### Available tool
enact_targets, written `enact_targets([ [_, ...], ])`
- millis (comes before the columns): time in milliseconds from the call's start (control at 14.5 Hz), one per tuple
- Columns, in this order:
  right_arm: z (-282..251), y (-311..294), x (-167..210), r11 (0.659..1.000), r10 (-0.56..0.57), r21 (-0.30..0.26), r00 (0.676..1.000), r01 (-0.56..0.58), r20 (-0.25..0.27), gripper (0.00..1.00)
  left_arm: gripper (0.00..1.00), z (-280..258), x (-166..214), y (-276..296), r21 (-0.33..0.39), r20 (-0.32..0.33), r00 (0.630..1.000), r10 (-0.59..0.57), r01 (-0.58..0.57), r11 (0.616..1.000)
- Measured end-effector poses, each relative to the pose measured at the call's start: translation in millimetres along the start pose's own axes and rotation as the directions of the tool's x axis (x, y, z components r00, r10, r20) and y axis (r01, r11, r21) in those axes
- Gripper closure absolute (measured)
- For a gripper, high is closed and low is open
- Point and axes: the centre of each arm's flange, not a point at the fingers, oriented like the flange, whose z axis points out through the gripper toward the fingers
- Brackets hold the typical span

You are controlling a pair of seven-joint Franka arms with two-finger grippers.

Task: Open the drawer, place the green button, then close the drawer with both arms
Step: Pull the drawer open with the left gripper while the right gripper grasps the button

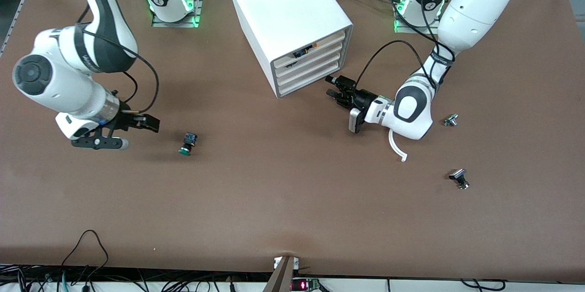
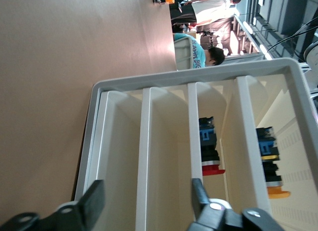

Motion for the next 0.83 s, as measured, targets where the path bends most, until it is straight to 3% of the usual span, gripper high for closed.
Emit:
enact_targets([
  [206,31,-6,-8,1.0,0.011,0.028,1.0,-0.01,-0.024,0.0,0.34,24,-14,-8,-0.041,0.011,1.0,0.008,-0.007,0.999],
  [619,92,-12,-13,0.998,0.031,0.059,0.999,-0.03,-0.014,0.0,0.38,50,-50,-28,-0.074,0.046,0.999,-0.014,0.017,0.997],
  [825,130,-9,-18,0.998,0.038,0.061,0.999,-0.036,-0.029,0.0,0.69,58,-56,-35,-0.085,0.054,0.998,-0.024,0.029,0.996],
])
